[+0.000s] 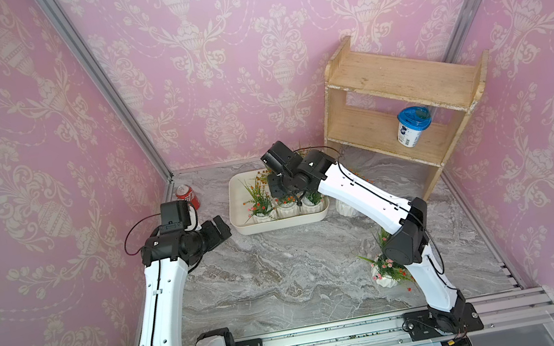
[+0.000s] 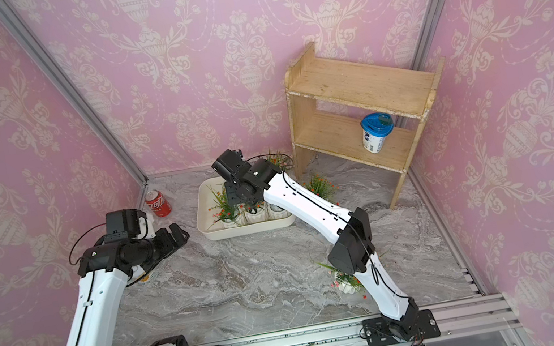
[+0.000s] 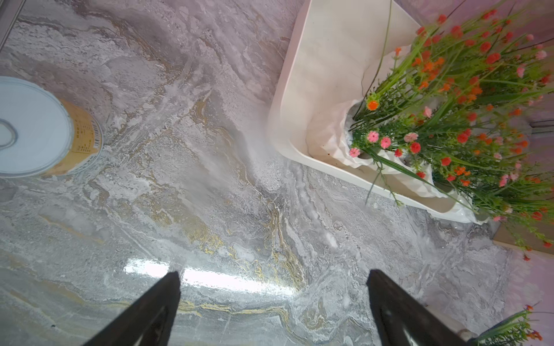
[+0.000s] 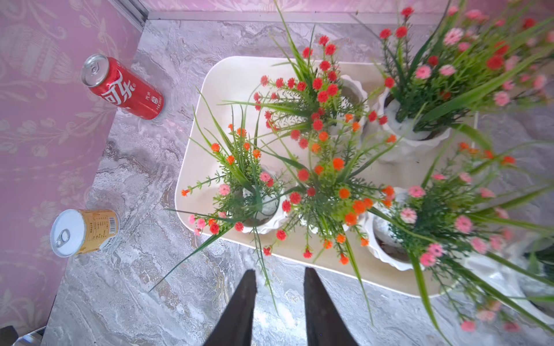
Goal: Put the potted gypsophila into the storage box
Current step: Place the baby's breath potted plant at the storage box, then pick up the baby's breath potted plant from the center of the board.
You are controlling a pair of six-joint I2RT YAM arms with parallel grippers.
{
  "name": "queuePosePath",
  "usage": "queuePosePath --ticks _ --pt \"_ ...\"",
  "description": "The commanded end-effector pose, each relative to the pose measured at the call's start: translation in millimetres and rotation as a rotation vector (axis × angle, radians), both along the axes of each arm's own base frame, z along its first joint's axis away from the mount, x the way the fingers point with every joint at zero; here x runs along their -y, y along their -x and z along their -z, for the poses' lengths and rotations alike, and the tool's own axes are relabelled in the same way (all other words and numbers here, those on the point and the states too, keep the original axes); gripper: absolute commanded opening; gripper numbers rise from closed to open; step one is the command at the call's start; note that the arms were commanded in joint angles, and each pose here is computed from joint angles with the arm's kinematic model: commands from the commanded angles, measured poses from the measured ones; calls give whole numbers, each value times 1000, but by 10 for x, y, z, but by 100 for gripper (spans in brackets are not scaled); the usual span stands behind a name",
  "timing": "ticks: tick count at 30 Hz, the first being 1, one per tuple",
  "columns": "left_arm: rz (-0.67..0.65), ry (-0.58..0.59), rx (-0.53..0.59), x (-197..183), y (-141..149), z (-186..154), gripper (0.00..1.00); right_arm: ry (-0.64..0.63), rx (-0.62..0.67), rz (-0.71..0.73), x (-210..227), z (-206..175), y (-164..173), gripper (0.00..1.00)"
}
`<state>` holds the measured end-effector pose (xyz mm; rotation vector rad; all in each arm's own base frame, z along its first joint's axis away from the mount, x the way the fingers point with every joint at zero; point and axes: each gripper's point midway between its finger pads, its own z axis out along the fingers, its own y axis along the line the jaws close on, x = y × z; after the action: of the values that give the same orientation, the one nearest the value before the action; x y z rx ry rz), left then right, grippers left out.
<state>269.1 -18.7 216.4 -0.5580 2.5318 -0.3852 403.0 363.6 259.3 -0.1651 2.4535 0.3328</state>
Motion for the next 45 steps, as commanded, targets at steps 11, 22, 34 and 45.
queuePosePath --ticks 11,22,34,45 --pt "123 -26 86 1004 51 -456 99 94 35 106 1203 -154 453 54" --pt "480 -131 47 2209 83 124 99 72 -8 341 2536 -71 867 100" --pt "839 -135 33 3143 386 654 99 -17 -153 510 3242 584 1451 100" --pt "903 -38 63 3849 510 893 99 -77 -222 597 3385 967 1536 100"
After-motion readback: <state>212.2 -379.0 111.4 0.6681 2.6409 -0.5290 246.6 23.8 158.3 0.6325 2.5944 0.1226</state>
